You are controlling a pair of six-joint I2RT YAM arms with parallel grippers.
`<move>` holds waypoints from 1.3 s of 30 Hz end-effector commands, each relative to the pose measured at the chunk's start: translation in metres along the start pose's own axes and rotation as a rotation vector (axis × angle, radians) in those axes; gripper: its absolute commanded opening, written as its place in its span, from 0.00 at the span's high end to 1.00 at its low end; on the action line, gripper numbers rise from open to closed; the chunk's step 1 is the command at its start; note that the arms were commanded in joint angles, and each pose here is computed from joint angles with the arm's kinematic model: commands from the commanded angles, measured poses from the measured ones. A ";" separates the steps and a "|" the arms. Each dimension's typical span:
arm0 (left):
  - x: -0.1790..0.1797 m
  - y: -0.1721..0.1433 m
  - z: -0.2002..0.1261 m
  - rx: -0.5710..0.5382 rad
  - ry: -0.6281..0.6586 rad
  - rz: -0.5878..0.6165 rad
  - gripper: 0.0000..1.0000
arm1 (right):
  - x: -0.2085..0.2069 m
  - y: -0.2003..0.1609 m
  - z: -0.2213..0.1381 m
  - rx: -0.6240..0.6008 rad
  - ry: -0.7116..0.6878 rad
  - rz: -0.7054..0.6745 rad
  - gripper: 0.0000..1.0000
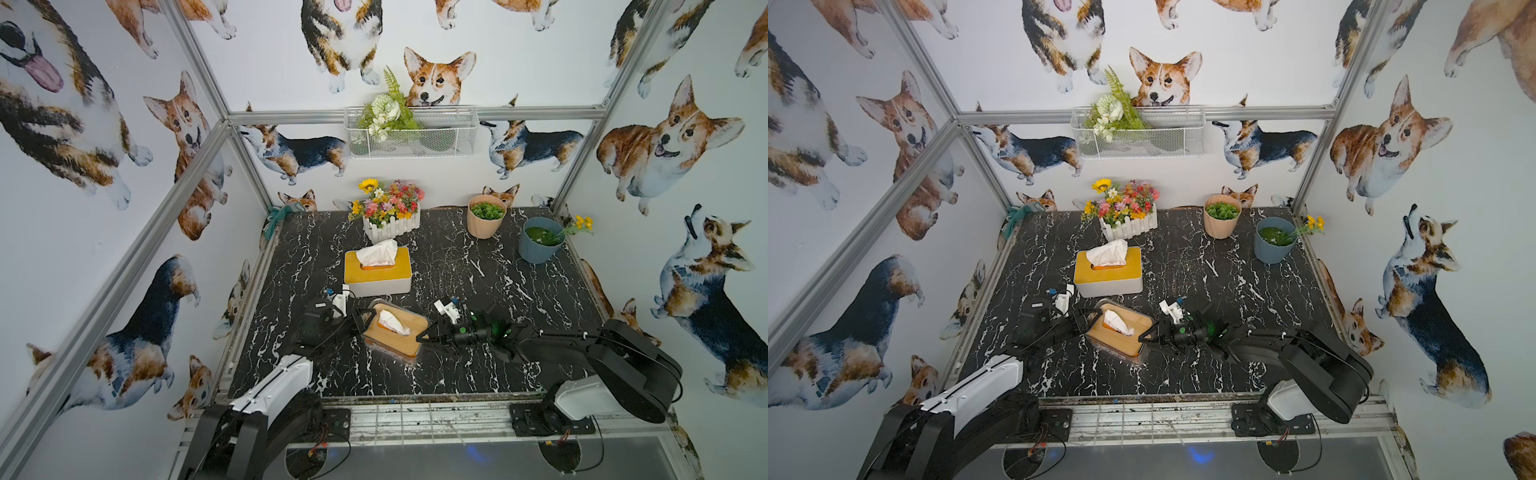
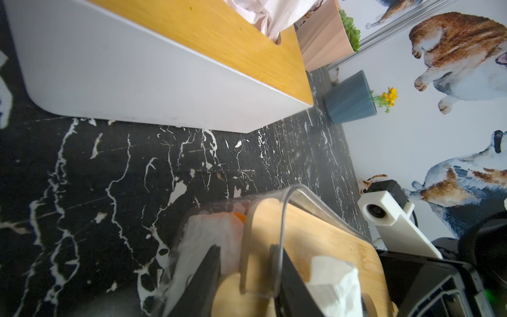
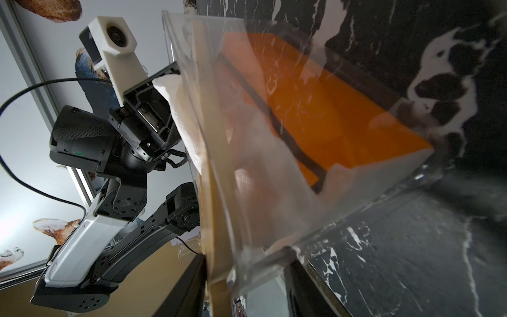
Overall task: Put the tissue paper into the tissue box
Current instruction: Close the box lid on the tissue box.
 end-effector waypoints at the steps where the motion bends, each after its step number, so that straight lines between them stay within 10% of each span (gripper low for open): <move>1: 0.009 -0.013 0.001 0.049 0.039 -0.031 0.65 | 0.010 0.003 0.004 0.003 0.051 -0.046 0.56; 18: 0.012 -0.020 0.010 0.088 0.032 -0.046 0.64 | -0.009 0.001 0.005 0.041 0.077 0.021 0.52; 39: -0.010 0.013 -0.020 -0.076 0.083 0.033 0.17 | 0.017 0.004 -0.042 -0.080 -0.237 -0.283 0.24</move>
Point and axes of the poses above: each gripper's point midway between its finger pads, its own z axis out along the fingers, its own x axis along the line the jaws close on, y = z × x, the point moved 6 cm from there along -z, back along the fingers, and after that the axes turned 9 degrees about z, right-handed, at the moved point
